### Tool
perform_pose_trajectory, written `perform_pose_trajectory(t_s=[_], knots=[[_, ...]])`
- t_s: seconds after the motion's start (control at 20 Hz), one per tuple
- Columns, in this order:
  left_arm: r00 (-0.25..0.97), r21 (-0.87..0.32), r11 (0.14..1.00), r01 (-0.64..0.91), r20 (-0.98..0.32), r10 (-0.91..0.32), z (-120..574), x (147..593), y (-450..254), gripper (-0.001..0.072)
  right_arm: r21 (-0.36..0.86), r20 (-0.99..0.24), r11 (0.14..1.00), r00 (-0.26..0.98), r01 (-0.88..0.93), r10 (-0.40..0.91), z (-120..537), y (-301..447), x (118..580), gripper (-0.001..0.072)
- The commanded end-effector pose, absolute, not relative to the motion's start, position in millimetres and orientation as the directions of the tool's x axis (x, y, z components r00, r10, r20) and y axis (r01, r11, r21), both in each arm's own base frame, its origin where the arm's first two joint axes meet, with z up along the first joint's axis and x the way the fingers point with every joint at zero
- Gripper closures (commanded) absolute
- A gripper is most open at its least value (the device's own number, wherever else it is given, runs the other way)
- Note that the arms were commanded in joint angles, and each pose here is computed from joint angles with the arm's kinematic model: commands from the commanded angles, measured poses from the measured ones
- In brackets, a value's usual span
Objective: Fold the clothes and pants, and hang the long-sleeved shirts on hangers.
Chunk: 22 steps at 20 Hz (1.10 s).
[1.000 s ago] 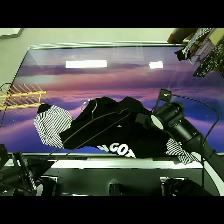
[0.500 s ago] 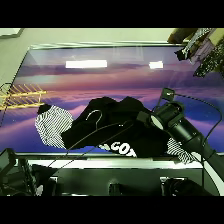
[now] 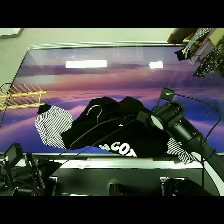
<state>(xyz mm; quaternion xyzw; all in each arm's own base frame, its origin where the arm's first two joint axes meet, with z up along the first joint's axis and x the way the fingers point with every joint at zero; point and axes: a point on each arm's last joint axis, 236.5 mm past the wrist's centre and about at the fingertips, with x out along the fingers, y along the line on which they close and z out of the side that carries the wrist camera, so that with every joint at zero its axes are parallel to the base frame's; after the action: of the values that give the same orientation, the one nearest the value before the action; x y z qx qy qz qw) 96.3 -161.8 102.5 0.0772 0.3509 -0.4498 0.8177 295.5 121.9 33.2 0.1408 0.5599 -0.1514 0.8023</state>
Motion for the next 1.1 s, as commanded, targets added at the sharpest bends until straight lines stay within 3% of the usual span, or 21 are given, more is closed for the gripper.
perform_pose_trajectory(t_s=[0.0,0.3,0.65,1.05], knots=[[0.337,-0.202,0.568,0.798,-0.633,-0.697,101.4,95.2,-165.7,0.0688,0.054,-0.942,0.918,0.325,0.394,-0.084,32.8,122.3,295.1,0.0684],[0.246,-0.259,0.507,0.822,-0.642,-0.726,99.4,72.9,-172.4,0.0689,0.048,-0.939,0.914,0.331,0.403,-0.096,33.6,119.6,296.4,0.0684],[0.306,-0.218,0.535,0.817,-0.622,-0.721,103.0,97.8,-171.8,0.0688,0.084,-0.937,0.916,0.343,0.391,-0.060,35.8,128.0,299.1,0.0684],[0.166,-0.228,0.406,0.885,-0.660,-0.733,86.1,106.7,-182.2,0.0688,0.073,-0.941,0.928,0.334,0.366,-0.058,35.5,128.5,297.1,0.0684]])
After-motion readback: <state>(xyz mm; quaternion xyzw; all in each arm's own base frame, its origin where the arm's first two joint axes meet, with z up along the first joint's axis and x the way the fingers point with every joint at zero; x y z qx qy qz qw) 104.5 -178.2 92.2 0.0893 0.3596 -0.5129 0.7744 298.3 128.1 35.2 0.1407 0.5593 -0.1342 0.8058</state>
